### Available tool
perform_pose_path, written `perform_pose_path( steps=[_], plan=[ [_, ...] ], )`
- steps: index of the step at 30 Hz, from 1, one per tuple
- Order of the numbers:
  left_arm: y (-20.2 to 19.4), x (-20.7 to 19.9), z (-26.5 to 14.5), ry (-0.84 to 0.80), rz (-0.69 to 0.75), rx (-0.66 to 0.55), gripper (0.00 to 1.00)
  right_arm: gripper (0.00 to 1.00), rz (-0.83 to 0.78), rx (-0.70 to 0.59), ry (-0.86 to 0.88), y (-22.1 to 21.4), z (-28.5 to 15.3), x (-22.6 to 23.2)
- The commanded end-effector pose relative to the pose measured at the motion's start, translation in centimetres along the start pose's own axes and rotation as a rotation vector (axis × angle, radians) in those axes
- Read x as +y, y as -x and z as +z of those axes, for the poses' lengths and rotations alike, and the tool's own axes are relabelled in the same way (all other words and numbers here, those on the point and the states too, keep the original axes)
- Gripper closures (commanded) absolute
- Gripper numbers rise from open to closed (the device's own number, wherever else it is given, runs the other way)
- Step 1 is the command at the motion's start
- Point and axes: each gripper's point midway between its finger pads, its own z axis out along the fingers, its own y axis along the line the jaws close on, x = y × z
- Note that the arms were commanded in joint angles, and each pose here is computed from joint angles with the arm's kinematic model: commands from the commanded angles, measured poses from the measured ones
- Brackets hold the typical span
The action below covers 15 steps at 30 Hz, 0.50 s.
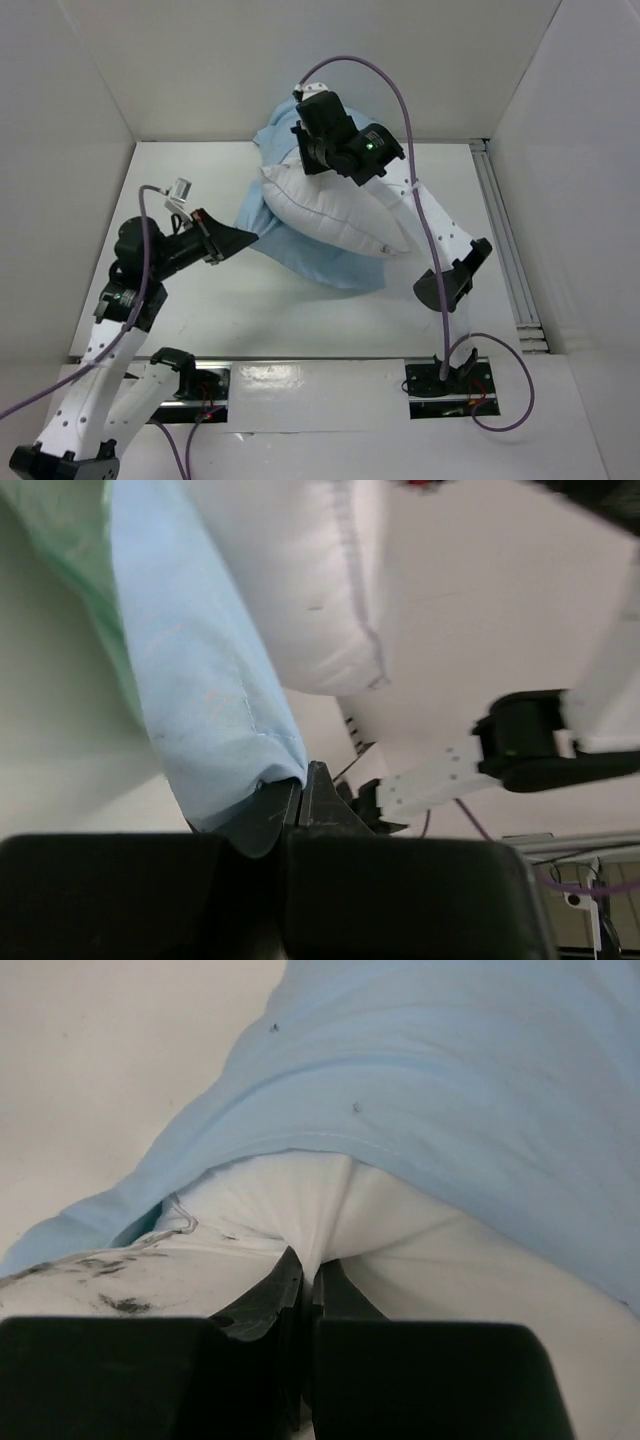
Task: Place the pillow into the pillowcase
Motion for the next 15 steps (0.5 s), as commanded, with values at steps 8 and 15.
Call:
perform_pose_path(
  steps=[8, 15],
  plan=[
    [0.8, -15.6, -10.5, -0.302, 0.152, -0.091, 1.0, 1.0, 0.01, 0.059, -0.036, -7.2, 9.8, -1.2],
    [1.2, -17.6, -10.8, -0.367, 0.184, -0.067, 1.0, 1.0, 0.144, -0.273, -0.091, 7.0, 4.8, -3.6]
  ],
)
